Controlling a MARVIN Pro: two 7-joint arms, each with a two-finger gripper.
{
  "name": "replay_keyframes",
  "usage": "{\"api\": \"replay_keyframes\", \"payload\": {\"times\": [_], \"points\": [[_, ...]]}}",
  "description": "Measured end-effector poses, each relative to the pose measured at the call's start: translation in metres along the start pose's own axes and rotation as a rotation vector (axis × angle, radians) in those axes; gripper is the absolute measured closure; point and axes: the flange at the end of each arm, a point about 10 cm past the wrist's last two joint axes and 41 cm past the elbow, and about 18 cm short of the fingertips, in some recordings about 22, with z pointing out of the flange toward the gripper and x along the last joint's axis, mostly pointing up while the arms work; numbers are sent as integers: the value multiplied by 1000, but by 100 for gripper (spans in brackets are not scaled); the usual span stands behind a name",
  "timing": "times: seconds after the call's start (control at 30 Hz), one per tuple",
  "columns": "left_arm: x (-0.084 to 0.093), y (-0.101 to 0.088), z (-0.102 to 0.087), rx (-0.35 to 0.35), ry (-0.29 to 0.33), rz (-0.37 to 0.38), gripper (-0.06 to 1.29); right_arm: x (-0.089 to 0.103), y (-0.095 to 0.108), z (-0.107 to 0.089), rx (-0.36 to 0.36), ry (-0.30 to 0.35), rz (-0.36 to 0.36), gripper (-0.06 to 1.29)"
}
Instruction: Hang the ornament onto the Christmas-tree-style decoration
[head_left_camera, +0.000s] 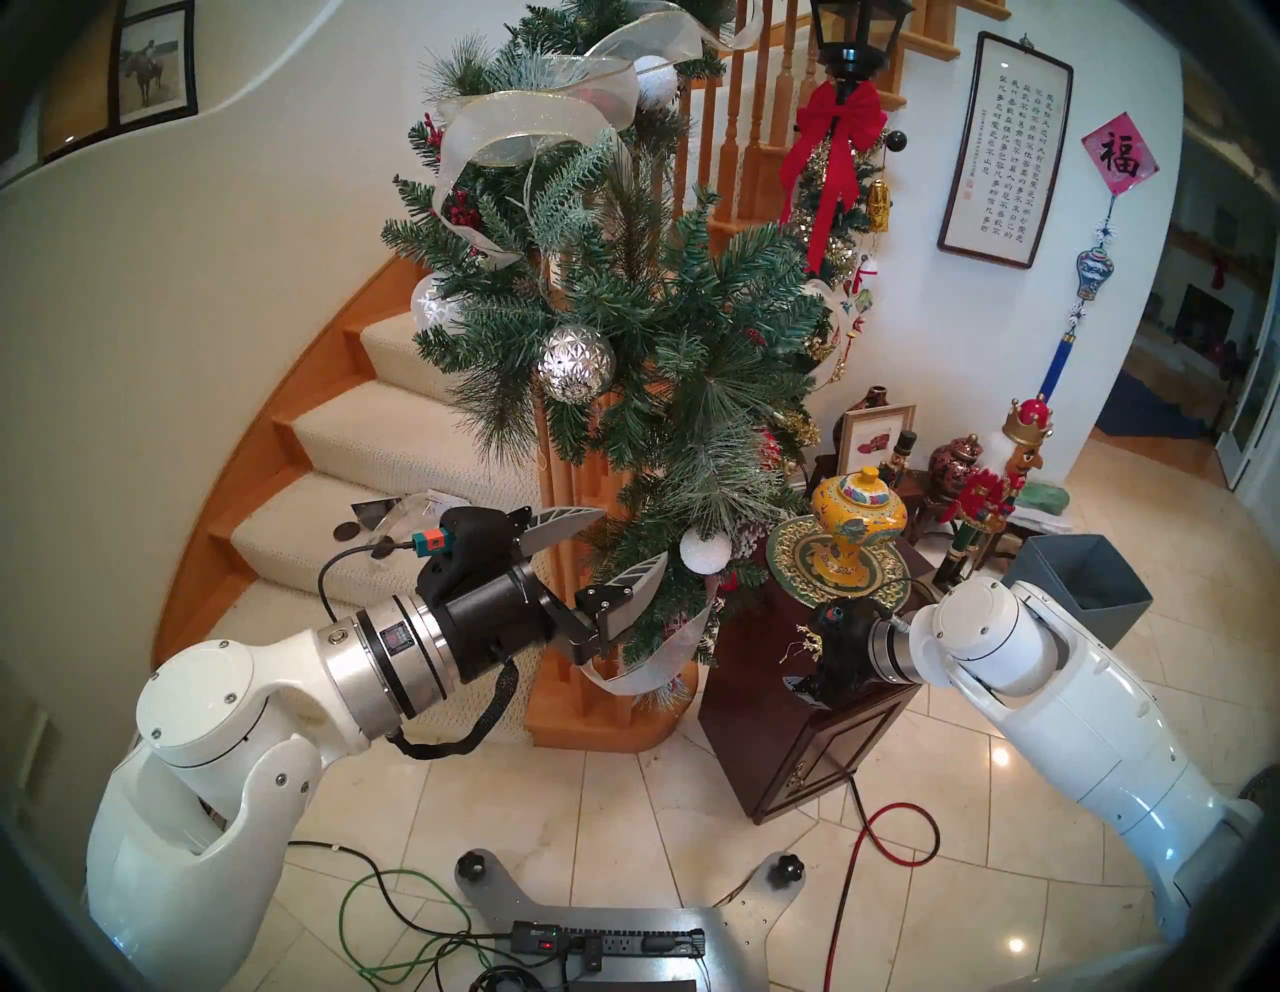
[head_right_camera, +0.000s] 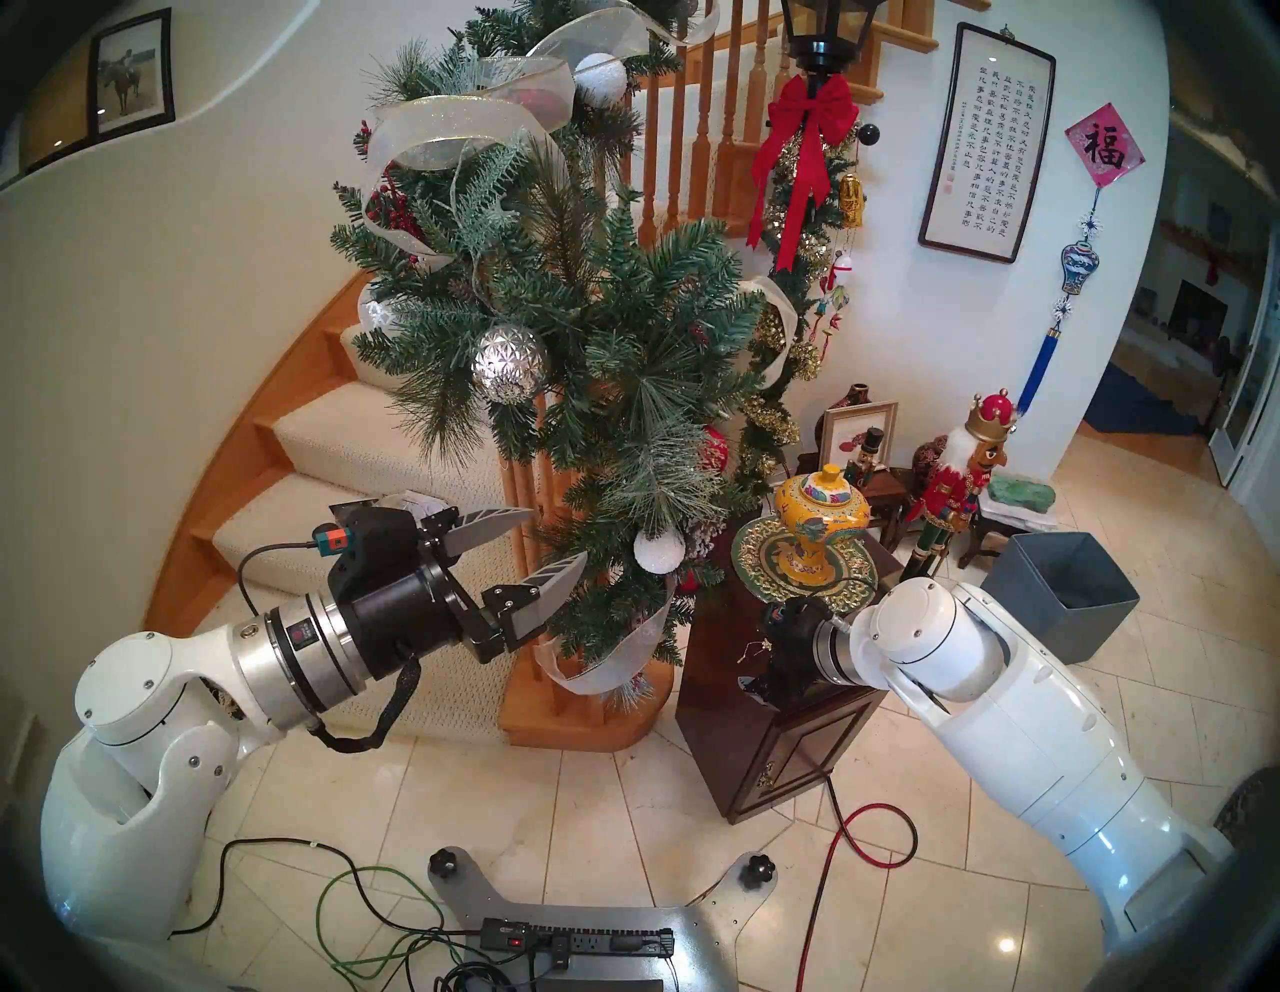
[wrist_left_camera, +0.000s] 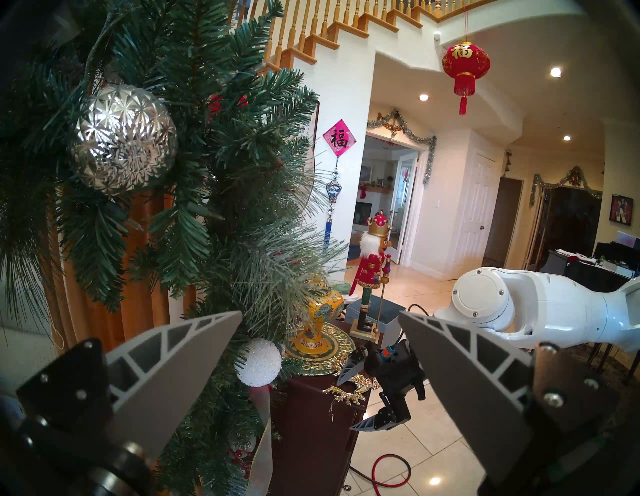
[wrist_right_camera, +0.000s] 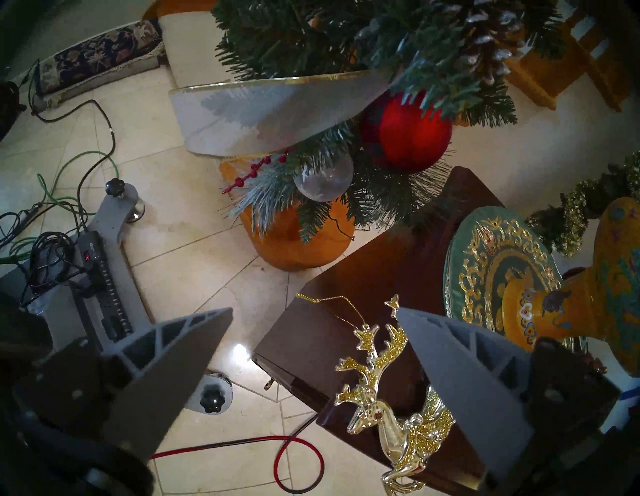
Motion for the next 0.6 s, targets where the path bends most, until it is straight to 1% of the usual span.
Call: {"api": "replay_keyframes", "payload": {"times": [0.2, 0.6], "points": [[0, 0, 0, 0, 0, 0, 0, 4, 2, 0, 2, 1, -38, -1], [0, 0, 0, 0, 0, 0, 0, 11, 5, -1, 4, -1, -85, -1]]}}
